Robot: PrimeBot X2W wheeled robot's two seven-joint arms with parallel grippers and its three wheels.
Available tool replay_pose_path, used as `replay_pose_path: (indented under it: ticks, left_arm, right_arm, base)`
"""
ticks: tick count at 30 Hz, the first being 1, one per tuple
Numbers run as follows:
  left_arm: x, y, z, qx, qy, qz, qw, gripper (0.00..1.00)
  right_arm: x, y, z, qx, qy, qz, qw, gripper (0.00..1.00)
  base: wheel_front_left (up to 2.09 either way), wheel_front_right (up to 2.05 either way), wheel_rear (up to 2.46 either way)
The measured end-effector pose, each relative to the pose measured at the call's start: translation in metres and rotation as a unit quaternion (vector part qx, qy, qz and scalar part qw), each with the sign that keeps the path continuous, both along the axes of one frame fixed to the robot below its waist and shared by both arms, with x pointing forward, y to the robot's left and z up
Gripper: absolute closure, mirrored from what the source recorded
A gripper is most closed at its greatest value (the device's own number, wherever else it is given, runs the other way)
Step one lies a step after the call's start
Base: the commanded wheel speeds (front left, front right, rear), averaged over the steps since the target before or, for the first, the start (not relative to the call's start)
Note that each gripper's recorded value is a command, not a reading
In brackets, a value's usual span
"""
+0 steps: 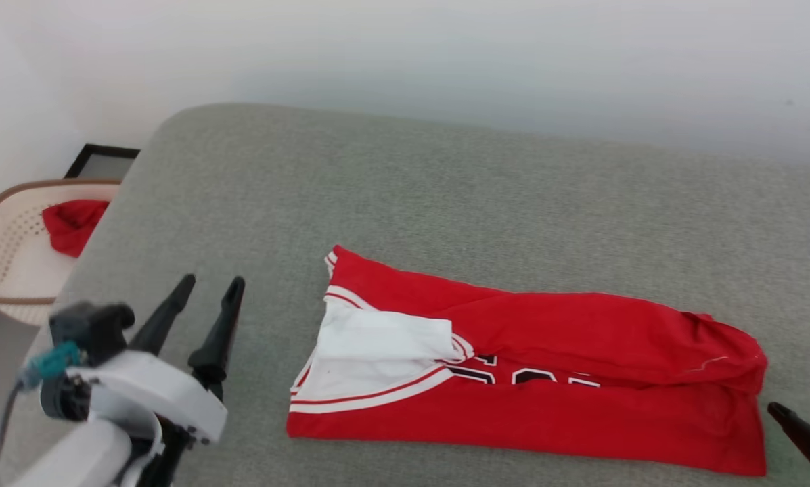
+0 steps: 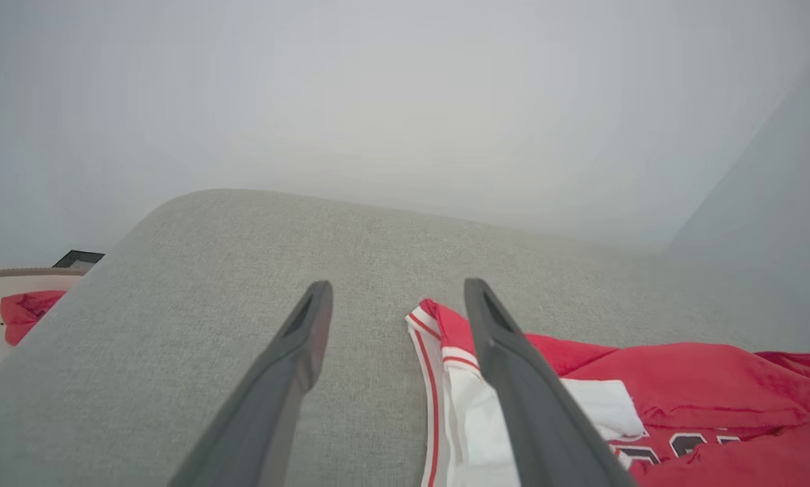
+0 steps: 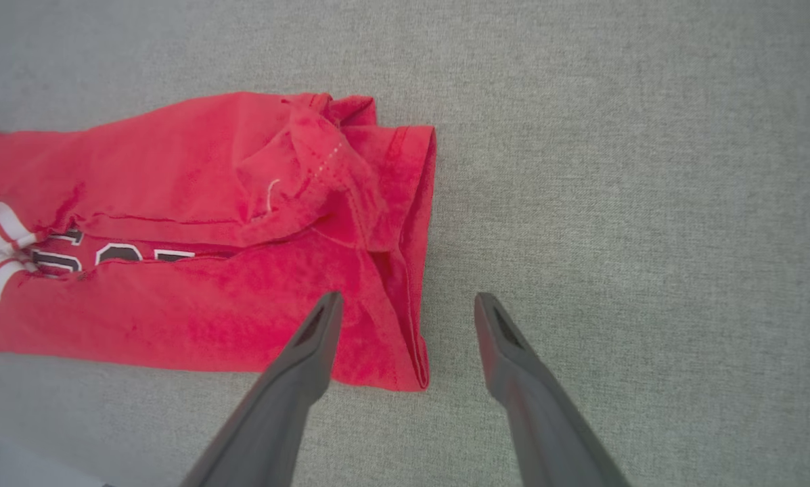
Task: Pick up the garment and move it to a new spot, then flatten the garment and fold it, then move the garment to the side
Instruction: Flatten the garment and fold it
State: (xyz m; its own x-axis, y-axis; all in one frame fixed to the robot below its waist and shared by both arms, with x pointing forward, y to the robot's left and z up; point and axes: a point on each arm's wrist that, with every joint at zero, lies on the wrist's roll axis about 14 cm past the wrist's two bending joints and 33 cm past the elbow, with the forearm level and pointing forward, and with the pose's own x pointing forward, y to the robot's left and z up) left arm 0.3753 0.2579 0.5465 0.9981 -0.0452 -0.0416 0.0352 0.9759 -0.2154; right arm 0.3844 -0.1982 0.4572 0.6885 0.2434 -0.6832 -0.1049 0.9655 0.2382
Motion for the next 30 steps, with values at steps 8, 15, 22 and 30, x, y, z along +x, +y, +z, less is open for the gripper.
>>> replay_pose_path:
  ticks: [8, 15, 22, 30]
  left_arm:
    - [-0.015, 0.012, -0.025, -0.02, -0.006, 0.033, 0.999, 0.0]
    - [-0.014, 0.023, -0.032, -0.025, -0.021, 0.061, 0.998, 0.0]
    - [-0.016, 0.027, -0.05, -0.045, -0.011, 0.083, 0.995, 0.0]
    - [-0.019, 0.034, -0.063, -0.048, -0.002, 0.106, 0.993, 0.0]
  right_arm:
    - [0.015, 0.005, -0.015, -0.019, 0.039, 0.022, 0.999, 0.0]
    - [0.03, 0.014, -0.038, -0.038, 0.079, 0.048, 0.995, 0.0]
    - [0.039, 0.034, -0.068, -0.034, 0.13, 0.08, 0.988, 0.0]
    - [0.051, 0.052, -0.081, -0.019, 0.159, 0.114, 0.98, 1.0]
  base:
    - [0.0, 0.0, 0.0]
    - [0.0, 0.0, 0.0]
    - [0.0, 0.0, 0.0]
    - [0.0, 0.0, 0.0]
